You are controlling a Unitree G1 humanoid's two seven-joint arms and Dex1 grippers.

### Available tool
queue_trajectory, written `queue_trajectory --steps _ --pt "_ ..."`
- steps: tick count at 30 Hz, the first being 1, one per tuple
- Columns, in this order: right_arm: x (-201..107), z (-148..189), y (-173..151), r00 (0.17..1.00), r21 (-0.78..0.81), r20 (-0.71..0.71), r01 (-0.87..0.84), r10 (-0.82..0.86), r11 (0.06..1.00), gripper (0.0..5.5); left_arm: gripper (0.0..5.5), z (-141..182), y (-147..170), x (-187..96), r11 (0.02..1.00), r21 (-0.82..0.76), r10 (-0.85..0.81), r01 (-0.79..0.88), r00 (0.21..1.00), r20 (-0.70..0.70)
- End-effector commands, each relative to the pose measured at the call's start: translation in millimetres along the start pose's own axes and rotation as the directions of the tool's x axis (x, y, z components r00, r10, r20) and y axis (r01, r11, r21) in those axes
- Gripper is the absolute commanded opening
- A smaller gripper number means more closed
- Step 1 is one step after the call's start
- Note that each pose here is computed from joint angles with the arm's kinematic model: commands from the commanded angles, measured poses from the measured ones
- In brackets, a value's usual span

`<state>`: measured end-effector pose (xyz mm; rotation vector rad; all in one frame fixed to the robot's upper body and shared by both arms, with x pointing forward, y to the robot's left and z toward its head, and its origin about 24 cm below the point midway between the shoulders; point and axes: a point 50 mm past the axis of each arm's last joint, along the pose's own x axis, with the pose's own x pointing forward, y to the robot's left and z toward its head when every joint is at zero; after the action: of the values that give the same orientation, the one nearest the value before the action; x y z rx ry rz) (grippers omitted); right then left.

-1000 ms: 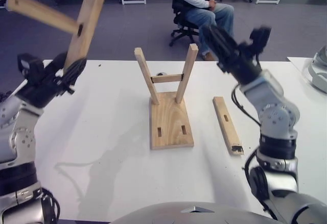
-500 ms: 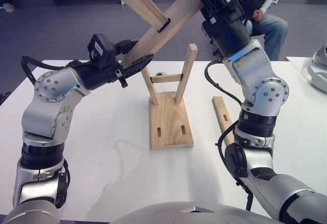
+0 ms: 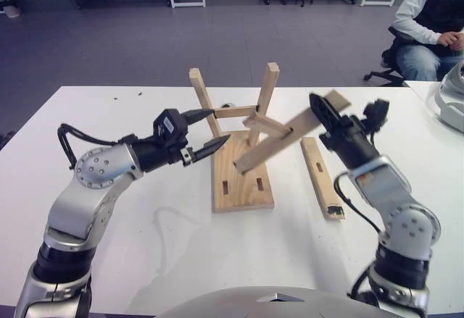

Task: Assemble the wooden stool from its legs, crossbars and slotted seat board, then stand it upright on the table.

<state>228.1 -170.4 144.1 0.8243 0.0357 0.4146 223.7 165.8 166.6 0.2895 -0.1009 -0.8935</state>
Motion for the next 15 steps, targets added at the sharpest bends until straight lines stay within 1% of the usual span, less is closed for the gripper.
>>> queue_trajectory --steps 1,3,7,12,15 --pt "-18.0 -15.7 -31.6 0.986 -0.082 -0.020 0.164 -0.166 0.983 1.03 3.93 -41.6 -4.5 -12.5 0.983 -0.101 0.141 -0.155 0.981 -0.136" --pt "-21.3 -18.8 -38.5 0.977 -0.154 0.000 0.210 -0.212 0.966 1.03 3.98 -52.6 -6.3 -12.7 0.976 -0.124 0.157 -0.179 0.972 -0.173" --pt "-24.8 -15.0 -45.3 0.962 -0.187 0.067 0.271 -0.263 0.944 1.08 3.98 -67.9 -10.0 -15.9 0.967 -0.134 0.184 -0.217 0.957 -0.224" --pt "-31.7 -10.2 -46.2 0.940 -0.242 0.071 0.340 -0.333 0.909 1.08 3.98 -75.2 -14.1 -18.4 0.960 -0.139 0.204 -0.244 0.947 -0.248" --pt "-28.2 -3.7 -44.8 0.931 -0.276 0.094 0.364 -0.352 0.890 1.08 3.98 -77.1 -15.8 -18.4 0.958 -0.139 0.209 -0.250 0.945 -0.253"
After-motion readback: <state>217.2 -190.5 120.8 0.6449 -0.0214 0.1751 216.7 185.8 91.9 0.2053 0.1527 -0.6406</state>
